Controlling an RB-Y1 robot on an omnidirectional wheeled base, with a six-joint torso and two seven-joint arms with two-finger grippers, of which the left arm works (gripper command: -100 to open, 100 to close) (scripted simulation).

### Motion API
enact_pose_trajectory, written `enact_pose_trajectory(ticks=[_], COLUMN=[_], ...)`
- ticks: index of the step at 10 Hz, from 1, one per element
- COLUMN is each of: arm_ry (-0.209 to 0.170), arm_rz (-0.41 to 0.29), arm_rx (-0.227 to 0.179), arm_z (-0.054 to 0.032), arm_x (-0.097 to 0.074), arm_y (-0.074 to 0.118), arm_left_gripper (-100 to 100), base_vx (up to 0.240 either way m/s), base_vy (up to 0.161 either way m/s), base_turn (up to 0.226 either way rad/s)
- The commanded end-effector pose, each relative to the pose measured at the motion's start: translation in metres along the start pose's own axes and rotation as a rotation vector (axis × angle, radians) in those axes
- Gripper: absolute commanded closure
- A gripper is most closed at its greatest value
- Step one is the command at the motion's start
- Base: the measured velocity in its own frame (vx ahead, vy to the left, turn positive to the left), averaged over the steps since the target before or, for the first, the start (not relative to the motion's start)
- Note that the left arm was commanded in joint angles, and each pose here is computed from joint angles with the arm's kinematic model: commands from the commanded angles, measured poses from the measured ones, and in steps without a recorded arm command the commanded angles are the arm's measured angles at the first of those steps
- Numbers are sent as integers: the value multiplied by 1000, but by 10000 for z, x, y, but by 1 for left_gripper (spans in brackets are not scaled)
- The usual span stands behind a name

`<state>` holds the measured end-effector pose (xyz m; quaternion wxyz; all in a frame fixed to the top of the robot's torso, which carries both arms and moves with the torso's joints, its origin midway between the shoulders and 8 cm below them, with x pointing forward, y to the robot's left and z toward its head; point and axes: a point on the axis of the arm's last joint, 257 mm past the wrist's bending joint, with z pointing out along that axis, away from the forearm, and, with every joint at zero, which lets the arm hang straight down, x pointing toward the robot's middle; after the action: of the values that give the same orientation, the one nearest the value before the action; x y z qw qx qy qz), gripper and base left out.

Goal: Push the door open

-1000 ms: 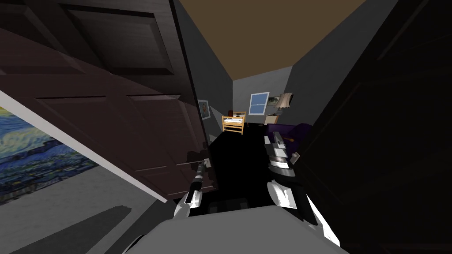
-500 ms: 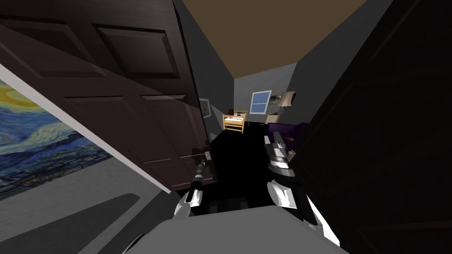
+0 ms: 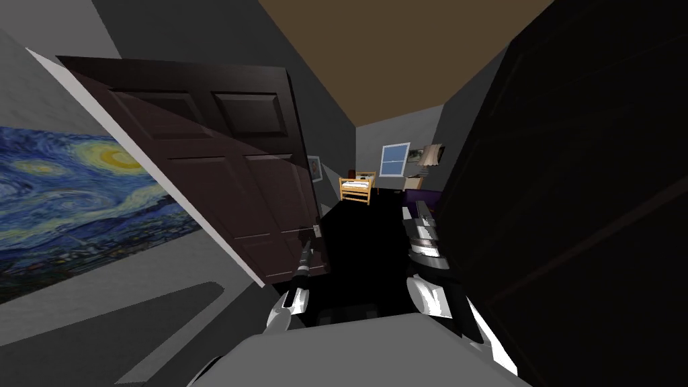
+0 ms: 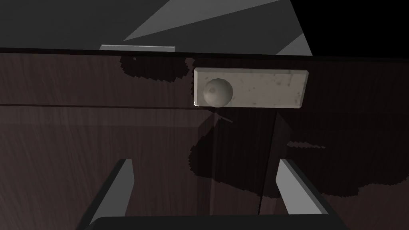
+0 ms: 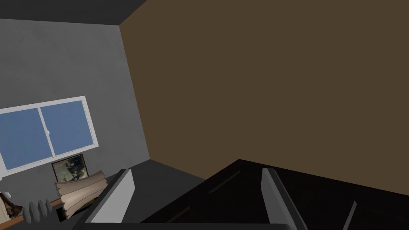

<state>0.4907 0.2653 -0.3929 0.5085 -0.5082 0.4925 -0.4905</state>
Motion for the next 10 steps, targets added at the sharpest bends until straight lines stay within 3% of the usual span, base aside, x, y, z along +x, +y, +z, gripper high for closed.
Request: enact_pose_trajectory(ticks=[1,6,8,9,10], arm_ry=[-4,-22,-22,-22,-22], arm_rz=[2,3,2,2,2], arm_rx=[4,13,13,13,13], arm_z=[-4,-40,-43,-43,-43], arm_x=[-21,-90,-88,-88,-88], arm_y=[-9,-14,-11,-11,-11], arm_left_gripper=[-100,-100,-100,100,100], base_vx=[202,263,143,-15,-29], base_vy=[2,29,20,-4,-4], base_turn=[-28,-39,-6,-3,-7])
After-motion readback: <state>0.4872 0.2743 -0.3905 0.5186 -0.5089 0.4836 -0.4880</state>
